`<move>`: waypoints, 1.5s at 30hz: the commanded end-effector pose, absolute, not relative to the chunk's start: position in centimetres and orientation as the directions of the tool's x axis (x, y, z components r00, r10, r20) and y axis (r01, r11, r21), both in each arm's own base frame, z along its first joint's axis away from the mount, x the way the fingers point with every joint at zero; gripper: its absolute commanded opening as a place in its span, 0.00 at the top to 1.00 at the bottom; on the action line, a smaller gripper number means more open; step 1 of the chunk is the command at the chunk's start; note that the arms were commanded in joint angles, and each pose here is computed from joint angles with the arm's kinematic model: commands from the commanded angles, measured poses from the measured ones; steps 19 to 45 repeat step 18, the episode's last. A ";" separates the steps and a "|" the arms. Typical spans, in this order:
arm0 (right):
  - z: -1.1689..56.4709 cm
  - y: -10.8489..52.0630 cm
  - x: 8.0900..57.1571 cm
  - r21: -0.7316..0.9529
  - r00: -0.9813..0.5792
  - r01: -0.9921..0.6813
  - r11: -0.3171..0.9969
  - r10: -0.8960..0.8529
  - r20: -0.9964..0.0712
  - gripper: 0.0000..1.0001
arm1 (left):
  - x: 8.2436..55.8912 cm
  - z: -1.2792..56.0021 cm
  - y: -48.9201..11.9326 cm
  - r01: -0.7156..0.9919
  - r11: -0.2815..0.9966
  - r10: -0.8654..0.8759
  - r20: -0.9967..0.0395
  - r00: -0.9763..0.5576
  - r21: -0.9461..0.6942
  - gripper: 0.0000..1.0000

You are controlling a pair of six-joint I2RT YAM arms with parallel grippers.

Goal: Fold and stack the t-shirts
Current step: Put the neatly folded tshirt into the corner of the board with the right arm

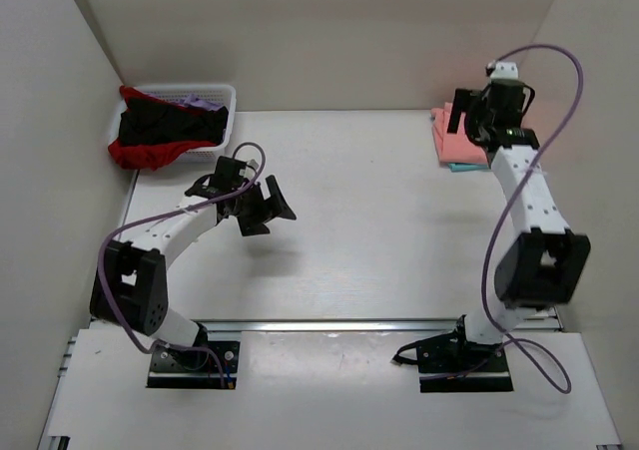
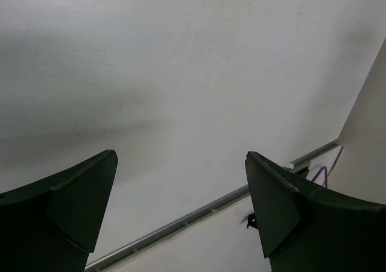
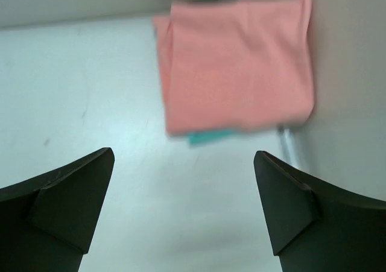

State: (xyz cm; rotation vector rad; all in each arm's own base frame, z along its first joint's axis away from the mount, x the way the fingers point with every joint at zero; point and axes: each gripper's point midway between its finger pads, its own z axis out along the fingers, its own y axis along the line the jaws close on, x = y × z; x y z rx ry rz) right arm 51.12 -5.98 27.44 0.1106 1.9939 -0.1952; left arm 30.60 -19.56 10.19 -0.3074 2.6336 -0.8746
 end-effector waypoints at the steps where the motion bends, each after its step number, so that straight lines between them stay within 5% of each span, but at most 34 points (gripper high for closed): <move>1: 24.7 -1.5 44.5 0.099 -0.485 0.191 0.977 0.181 -0.856 0.01 | 28.4 11.9 -17.8 -0.078 0.831 -0.271 -0.278 -0.922 -0.550 0.02; 7: 16.6 8.3 31.0 0.314 -0.842 -0.022 0.949 0.152 -0.518 0.01 | 25.8 14.0 -15.0 -0.117 0.867 -0.287 -0.294 -0.912 -0.485 0.01; 14: 17.9 9.6 24.2 0.402 -0.861 -0.109 0.909 0.116 -0.495 0.01 | 22.6 14.3 -14.7 -0.109 0.875 -0.278 -0.306 -0.911 -0.472 0.01; 45: 18.2 9.7 23.3 0.390 -0.843 -0.148 0.909 0.091 -0.531 0.01 | 21.3 14.0 -14.8 -0.128 0.856 -0.307 -0.294 -0.905 -0.501 0.01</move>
